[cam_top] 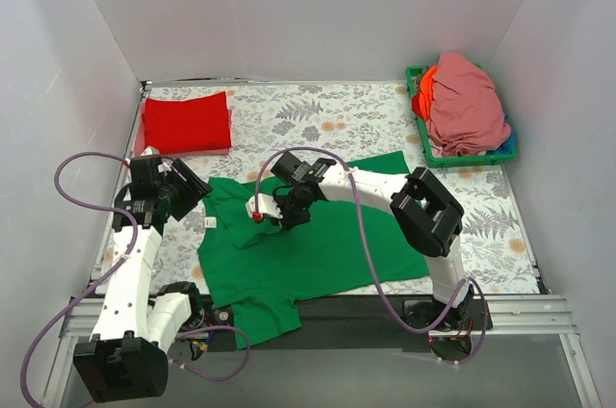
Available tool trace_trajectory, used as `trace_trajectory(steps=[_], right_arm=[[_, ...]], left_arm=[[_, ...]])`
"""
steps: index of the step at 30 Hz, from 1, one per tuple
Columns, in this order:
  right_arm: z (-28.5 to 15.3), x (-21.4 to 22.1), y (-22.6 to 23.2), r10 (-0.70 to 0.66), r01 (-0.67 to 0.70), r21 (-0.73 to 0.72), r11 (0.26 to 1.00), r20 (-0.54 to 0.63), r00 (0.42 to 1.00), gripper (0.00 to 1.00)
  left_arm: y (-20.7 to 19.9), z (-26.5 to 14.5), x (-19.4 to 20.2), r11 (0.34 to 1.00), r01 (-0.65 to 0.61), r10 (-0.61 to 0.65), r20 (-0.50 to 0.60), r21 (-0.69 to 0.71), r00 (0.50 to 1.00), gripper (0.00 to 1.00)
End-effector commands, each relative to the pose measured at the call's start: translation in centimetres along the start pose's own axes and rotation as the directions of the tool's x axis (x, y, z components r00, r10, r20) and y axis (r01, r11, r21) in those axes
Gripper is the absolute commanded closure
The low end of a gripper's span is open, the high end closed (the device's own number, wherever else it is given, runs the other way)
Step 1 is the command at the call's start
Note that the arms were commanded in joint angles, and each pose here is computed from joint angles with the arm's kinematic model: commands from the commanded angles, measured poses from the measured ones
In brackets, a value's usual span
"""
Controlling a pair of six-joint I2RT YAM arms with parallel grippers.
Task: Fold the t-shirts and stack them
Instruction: Fold the tshirt
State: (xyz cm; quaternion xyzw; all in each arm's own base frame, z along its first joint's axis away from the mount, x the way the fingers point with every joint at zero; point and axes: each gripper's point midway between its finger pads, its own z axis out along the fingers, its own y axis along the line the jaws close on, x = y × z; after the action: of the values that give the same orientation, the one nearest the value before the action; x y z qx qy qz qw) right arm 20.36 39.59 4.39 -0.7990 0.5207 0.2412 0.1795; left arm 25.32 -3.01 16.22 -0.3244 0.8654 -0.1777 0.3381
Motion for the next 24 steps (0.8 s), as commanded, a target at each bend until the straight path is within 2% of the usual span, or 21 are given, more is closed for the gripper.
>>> trace_trajectory(steps=[1,4,6,10,13,16,19,24], right_arm=[[-1.3,0.9,-0.9,0.01,-0.01,0.029,1.0,-0.019,1.0,0.78],[-2.9,0.7,-1.4,0.031,-0.031,0.052,0.998,0.006,1.0,0.54],[-4.5,0.7,-2.0,0.076,-0.079,0.068,0.995,0.053,0.996,0.5],[-9.5,2.3,-4.2,0.199,-0.221,0.133,0.966,0.158,0.967,0.5],[-13.0,6.3,-5.9,0.334,-0.373,0.182,0.91,0.215,0.918,0.5],[-16.7,11.5,-7.0,0.465,-0.527,0.236,0.817,0.271,0.843,0.5],[-18.5,14.4,-6.9,0.529,-0.611,0.249,0.751,0.326,0.783,0.5],[-20.5,17.4,-7.1,0.576,-0.678,0.285,0.678,0.367,0.73,0.5]], left_arm=[[-0.6,0.9,0.0,0.999,0.003,-0.003,-0.004,0.038,1.0,0.43],[-0.9,2.0,-0.1,0.998,0.02,-0.02,-0.011,0.058,1.0,0.43],[-0.9,3.3,0.1,0.998,0.046,-0.044,-0.039,0.054,0.998,0.43],[-1.1,6.4,-1.8,0.996,0.08,-0.08,-0.009,0.031,0.997,0.44],[0.4,9.2,-3.6,0.991,0.109,-0.106,0.043,-0.072,0.993,0.5],[2.1,11.9,-4.1,0.977,0.126,-0.122,0.033,-0.172,0.992,0.54],[2.6,13.9,-4.1,0.973,0.122,-0.122,0.012,-0.197,0.992,0.54],[2.9,16.3,-4.7,0.974,0.092,-0.095,0.0,-0.205,0.996,0.57]])
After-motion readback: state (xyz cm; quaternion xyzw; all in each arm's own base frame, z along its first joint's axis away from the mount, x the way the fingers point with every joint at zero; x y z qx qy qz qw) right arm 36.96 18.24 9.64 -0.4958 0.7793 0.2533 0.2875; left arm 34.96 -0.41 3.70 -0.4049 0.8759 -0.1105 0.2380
